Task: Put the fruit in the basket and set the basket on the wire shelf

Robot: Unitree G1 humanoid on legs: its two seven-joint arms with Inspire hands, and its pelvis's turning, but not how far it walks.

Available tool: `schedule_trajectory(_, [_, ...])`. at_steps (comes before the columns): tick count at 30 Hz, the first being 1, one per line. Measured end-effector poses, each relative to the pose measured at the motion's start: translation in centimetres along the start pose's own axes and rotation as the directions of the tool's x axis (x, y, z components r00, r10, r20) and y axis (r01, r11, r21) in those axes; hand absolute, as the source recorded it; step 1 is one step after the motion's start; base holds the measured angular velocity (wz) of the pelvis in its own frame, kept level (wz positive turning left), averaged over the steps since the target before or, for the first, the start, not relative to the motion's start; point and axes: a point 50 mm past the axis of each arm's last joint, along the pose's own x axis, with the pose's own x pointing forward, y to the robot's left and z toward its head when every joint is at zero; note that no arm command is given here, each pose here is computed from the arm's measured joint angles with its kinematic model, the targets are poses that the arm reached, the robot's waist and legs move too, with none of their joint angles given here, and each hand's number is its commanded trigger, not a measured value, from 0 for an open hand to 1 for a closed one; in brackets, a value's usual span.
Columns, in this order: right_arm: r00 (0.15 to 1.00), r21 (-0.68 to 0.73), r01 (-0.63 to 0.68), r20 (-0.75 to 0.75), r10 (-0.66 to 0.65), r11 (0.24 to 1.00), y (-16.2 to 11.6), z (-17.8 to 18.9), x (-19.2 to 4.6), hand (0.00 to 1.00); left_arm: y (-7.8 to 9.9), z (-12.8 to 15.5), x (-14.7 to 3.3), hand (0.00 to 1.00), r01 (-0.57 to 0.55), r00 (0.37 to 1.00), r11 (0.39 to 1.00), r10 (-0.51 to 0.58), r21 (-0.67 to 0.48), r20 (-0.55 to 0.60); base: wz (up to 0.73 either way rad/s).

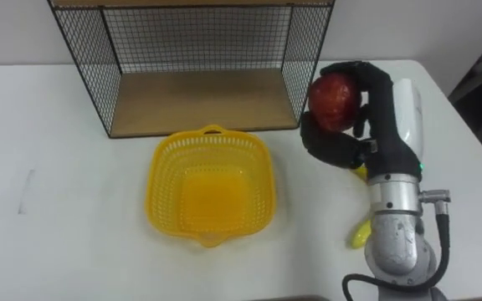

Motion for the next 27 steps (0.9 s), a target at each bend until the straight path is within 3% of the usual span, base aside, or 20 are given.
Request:
schedule_trajectory(9, [0.966, 0.053, -0.259, 0.02, 0.259, 0.964, 3.5, 0.8, -0.5, 1.0, 0.0, 0.8, 0.2, 0.0, 0.006, 1.0, 0.999, -0.006, 0.031, 0.018, 0.0])
schedule_trajectory(16, [0.945, 0.051, -0.326, 0.023, 0.326, 0.944, 4.5, 1.0, -0.7, 1.0, 0.0, 1.1, 0.2, 0.0, 0.003, 1.0, 0.999, -0.004, 0.051, 0.027, 0.04])
schedule_trajectory(17, [0.939, 0.052, -0.344, 0.029, 0.343, 0.937, 4.8, 1.2, -0.8, 0.71, 0.0, 1.1, 0.2, 0.0, 0.004, 1.0, 0.999, -0.006, 0.054, 0.028, 0.04])
schedule_trajectory(18, [0.933, 0.054, -0.36, 0.033, 0.359, 0.931, 5.1, 1.3, -0.9, 0.16, 0.0, 1.2, 0.2, 0.0, 0.004, 1.0, 0.999, -0.006, 0.054, 0.029, 0.04])
schedule_trajectory(19, [0.929, 0.055, -0.369, 0.035, 0.368, 0.928, 5.2, 1.3, -1.0, 0.0, 0.0, 1.2, 0.2, 0.0, 0.004, 1.0, 0.999, -0.005, 0.054, 0.03, 0.04])
schedule_trajectory(27, [0.912, 0.058, -0.41, 0.046, 0.408, 0.91, 5.8, 1.5, -1.2, 0.0, 0.2, 2.1, 0.3, 0.0, -0.001, 0.998, 0.998, -0.002, 0.058, 0.055, 0.0])
